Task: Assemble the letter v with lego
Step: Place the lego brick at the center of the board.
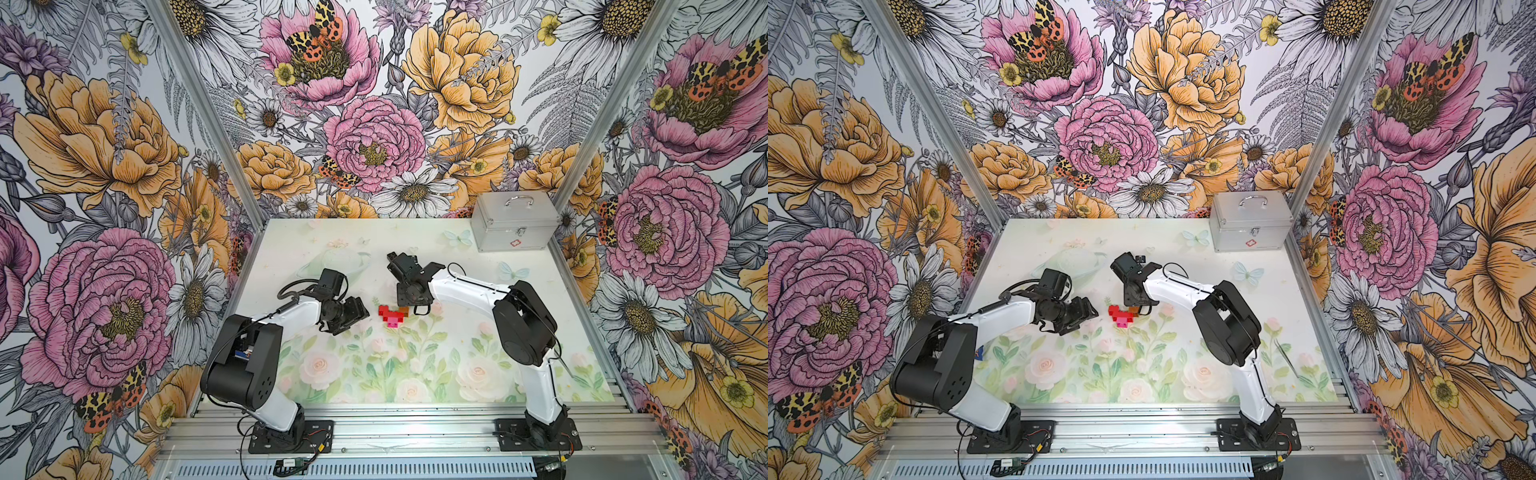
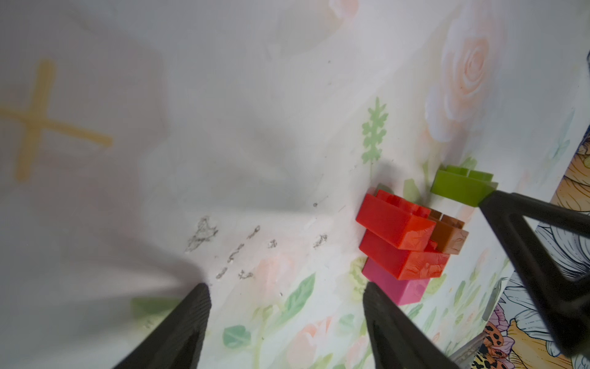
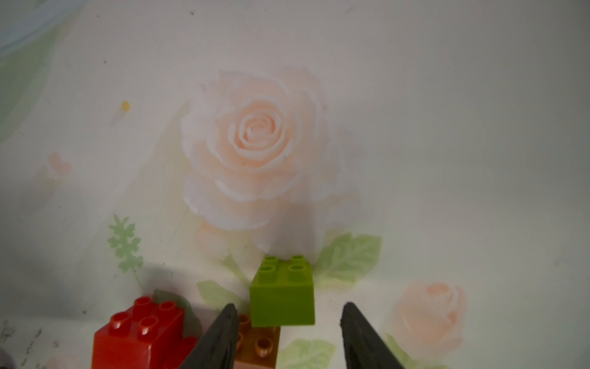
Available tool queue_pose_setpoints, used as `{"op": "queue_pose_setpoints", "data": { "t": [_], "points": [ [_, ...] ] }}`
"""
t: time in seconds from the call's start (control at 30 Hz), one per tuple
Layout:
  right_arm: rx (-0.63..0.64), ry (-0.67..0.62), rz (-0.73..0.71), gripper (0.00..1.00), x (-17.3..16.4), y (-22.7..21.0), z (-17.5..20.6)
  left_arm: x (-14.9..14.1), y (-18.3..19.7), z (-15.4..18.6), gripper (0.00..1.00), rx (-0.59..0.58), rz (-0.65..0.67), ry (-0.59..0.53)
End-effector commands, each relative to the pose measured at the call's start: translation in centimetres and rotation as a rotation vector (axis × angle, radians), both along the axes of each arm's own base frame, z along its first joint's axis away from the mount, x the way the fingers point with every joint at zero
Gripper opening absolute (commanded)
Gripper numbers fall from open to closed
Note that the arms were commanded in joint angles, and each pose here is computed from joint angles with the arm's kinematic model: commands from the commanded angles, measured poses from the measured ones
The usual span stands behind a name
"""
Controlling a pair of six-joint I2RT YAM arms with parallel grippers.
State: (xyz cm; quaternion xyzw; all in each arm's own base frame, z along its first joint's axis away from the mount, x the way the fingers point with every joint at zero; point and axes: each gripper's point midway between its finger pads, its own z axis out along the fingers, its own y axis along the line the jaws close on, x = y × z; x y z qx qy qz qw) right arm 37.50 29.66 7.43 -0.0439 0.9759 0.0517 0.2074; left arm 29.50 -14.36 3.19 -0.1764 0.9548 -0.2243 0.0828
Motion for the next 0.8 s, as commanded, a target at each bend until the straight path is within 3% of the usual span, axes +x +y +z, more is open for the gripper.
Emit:
{"op": "queue_pose_setpoints", "data": {
  "t": [0.0,0.13,0.2,0.37,0.5,0.77],
  "points": [
    [0.02,-0.07,0.302,0.6,-0.7,0.4,5.1,-0.7,0.5,-0.4,0.77,0.037,-0.022,-0.005],
    [-0.095,-0.151,0.89,0.92,-5.4,0.4,5.1,-1.4,1.6,-0.9,0.76,0.034,-0.005,0.013],
    [-0.18,-0.191,1.055,0.99,-6.7,-0.8,4.1,-1.6,2.1,-0.8,0.76,0.035,0.007,0.006],
    [-0.294,-0.161,1.173,0.99,-5.7,-2.4,1.1,-1.1,1.5,0.0,0.76,0.036,-0.004,-0.02],
    [-0.313,-0.161,1.24,0.99,-4.6,-1.6,-1.0,-0.8,1.0,-0.1,0.76,0.045,-0.011,-0.019],
    [-0.359,-0.215,1.258,0.99,-1.4,-0.3,-2.3,-0.7,0.6,-0.6,0.72,0.065,-0.02,-0.007]
  ]
}}
